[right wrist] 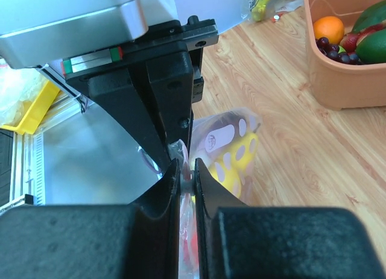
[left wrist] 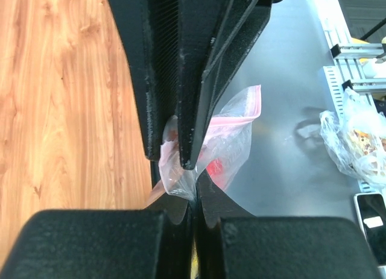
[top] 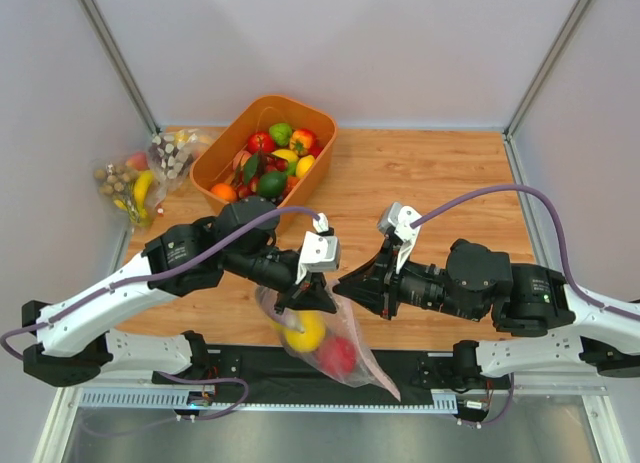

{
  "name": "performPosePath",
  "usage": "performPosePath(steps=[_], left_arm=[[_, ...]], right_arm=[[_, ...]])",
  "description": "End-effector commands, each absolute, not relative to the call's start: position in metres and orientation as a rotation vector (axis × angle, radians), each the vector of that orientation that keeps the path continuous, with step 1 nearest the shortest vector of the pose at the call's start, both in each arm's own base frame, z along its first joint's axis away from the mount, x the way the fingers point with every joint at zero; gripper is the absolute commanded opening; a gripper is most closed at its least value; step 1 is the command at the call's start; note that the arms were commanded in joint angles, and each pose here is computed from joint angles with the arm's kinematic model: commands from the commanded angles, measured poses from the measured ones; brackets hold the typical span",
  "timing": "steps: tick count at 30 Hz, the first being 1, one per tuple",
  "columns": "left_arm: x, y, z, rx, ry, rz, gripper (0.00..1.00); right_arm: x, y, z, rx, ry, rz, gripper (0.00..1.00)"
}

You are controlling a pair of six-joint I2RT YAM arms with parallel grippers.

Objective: Open the zip-top bag and remove the fake food
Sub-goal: Unzip the zipper food storage bag.

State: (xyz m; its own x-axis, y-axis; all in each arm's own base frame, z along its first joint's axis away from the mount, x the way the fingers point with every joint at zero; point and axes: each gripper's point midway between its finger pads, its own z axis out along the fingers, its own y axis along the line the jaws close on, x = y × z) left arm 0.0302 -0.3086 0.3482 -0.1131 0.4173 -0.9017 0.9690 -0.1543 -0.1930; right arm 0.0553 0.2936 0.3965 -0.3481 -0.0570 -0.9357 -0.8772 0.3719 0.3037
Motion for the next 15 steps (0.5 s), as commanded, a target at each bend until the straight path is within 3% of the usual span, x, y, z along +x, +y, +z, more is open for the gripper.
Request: performPosePath(steps=[1,15], left_arm=[[0.037,-0.31,0.381,1.506,1.432,-1.26,0.0],[0.056,-0.307,0.392,1.394,1.44,-1.236,0.0]], right_arm=[[0.05,0.291,0.387,-0.864,1.72,1.108,0.0],[0.044,0.292,0.377,-0.876,1.753,1.131,0.01]])
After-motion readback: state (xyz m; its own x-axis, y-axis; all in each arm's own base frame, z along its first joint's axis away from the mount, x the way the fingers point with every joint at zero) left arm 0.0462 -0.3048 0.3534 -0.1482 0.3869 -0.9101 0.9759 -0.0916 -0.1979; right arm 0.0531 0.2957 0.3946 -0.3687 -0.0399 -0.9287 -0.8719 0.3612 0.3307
